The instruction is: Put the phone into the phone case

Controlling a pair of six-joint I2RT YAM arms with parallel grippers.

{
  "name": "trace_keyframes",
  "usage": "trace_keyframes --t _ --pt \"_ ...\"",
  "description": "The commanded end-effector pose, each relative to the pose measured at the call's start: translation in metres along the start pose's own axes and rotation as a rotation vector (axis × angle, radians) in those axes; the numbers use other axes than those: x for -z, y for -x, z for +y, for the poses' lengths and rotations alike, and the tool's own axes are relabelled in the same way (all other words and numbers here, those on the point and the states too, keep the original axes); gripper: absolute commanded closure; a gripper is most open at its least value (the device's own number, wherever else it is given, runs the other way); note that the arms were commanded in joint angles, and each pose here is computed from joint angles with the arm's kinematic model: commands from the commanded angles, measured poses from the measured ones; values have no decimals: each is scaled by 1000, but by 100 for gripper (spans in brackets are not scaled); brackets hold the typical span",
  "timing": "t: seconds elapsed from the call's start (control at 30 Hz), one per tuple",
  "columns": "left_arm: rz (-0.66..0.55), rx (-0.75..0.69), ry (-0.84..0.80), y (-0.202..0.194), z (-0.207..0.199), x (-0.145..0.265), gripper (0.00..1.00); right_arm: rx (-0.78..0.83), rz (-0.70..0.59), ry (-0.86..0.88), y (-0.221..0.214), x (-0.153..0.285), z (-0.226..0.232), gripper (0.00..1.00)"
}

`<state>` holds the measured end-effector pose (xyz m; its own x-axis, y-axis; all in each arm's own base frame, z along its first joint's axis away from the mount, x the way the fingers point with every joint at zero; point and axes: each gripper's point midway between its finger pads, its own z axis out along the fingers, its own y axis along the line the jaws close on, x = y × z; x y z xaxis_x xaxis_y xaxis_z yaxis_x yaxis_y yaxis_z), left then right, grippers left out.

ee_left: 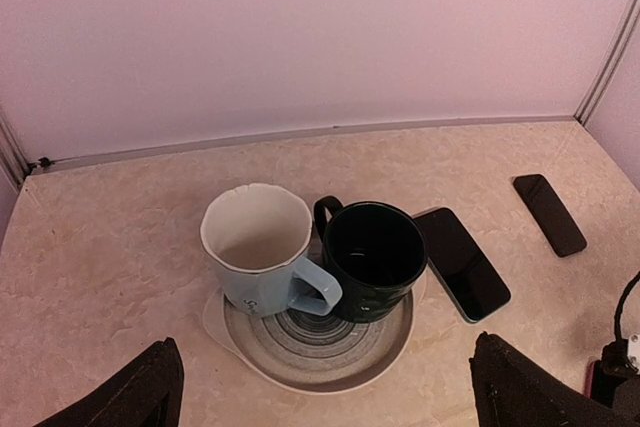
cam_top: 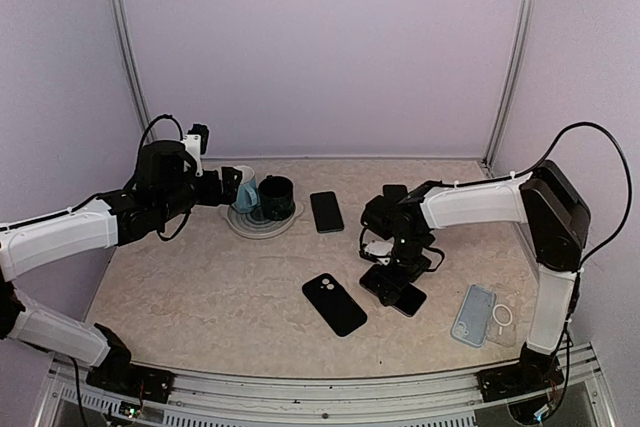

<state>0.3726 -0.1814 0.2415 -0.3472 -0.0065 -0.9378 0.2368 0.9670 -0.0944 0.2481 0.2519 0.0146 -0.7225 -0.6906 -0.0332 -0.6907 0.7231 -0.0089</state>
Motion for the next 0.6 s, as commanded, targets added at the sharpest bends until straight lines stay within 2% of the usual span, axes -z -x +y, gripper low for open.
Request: trace_keyframes --t 0.0,0.57 --pt "-15 2 -13 6 -1 1 1 -49 176 24 -41 -20 8 9" --pt "-14 2 -17 5 -2 1 1 8 83 34 12 -25 13 11"
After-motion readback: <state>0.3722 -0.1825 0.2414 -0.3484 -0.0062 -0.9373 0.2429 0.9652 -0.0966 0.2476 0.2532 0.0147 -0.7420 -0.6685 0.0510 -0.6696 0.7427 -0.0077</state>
